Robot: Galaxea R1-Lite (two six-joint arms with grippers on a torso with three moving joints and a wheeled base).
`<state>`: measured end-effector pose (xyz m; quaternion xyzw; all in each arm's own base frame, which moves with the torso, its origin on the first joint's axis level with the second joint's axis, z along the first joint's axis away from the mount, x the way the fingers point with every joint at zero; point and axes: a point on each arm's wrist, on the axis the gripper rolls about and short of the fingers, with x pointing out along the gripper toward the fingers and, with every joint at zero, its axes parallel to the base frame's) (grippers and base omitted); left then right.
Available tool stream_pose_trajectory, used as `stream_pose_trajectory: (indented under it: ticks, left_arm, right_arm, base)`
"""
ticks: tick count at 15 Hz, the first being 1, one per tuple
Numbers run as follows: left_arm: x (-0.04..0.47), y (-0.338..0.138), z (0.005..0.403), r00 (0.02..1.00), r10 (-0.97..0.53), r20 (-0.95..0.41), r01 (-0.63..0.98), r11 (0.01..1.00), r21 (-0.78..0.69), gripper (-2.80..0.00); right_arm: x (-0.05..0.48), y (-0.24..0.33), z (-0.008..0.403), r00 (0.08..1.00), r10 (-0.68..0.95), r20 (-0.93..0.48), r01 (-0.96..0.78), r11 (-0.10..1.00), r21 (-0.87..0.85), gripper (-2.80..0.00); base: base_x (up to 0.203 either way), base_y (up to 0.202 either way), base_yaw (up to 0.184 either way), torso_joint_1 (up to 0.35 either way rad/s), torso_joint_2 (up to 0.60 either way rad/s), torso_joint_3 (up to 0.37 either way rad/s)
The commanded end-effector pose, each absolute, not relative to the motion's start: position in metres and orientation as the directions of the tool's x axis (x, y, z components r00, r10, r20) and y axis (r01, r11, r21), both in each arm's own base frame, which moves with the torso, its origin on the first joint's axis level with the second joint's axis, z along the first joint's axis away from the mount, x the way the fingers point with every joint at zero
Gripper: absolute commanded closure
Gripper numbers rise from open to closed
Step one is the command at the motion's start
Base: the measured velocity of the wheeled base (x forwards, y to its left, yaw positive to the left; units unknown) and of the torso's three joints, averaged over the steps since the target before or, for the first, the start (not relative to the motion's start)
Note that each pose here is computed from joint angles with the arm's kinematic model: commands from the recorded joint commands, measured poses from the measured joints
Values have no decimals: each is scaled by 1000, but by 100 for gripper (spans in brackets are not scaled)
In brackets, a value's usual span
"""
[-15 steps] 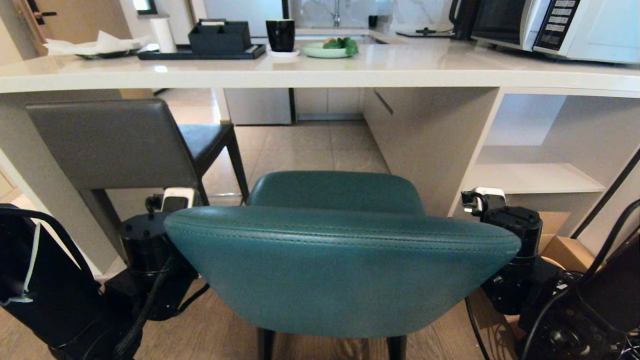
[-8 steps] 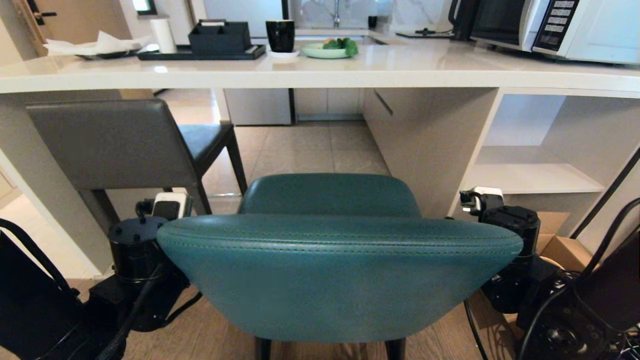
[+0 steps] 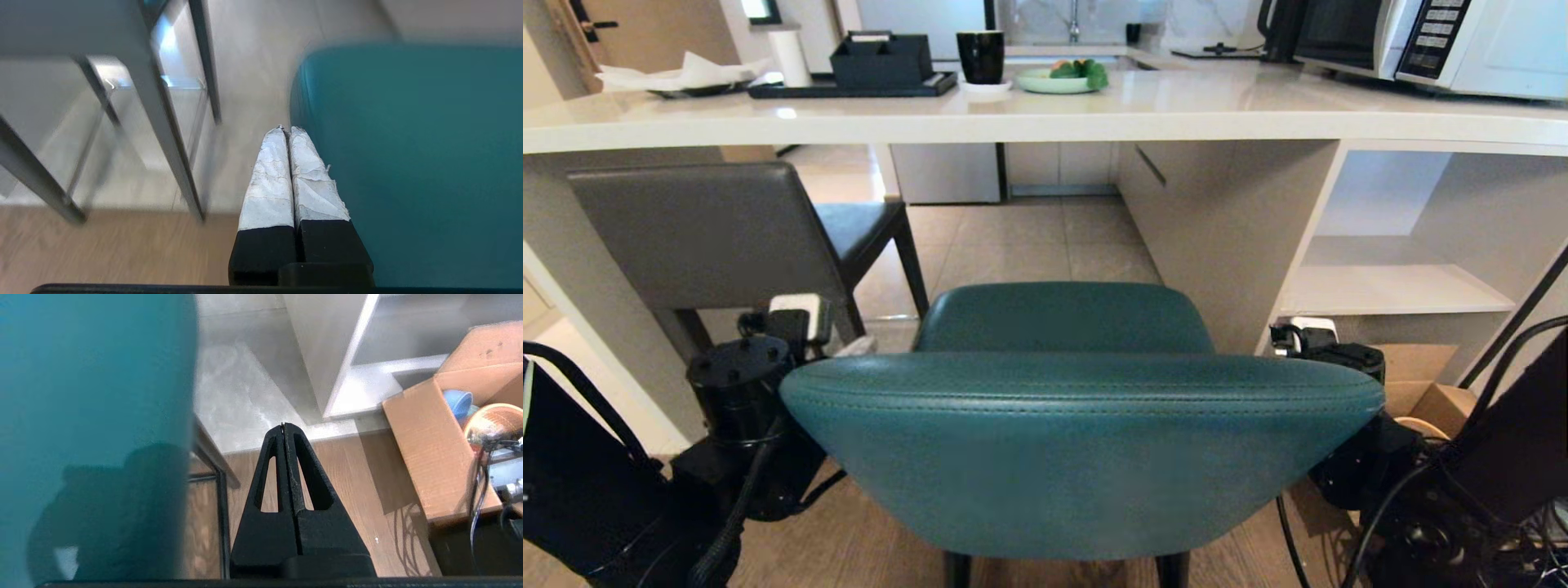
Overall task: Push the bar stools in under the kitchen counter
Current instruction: Pull the blue chair out from under the dining table
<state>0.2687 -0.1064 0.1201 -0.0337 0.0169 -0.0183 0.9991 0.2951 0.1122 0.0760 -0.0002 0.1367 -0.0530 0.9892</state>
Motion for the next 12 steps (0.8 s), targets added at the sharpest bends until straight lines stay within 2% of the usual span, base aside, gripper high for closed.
stream_pose_trajectory:
  ticks: [1,6,12]
  left_arm:
    - [272,-103,114,999,-6,-38,4,998,-61,0]
    - [278,-91,118,999,39,-17,-40,997,-71,0]
    - [281,-33,143,990,126,61,-120,988,-93,0]
  right_arm:
    - [298,109,92,974,-111,-196,119,992,30,0]
    - [309,102,116,984,-139,-108,148,986,78,0]
    - [303,56,151,971,-234,-55,238,965,106,0]
  base:
    - [0,0,0,0,0,0]
    - [0,0,0,0,0,0]
    - [0,0,0,0,0,0]
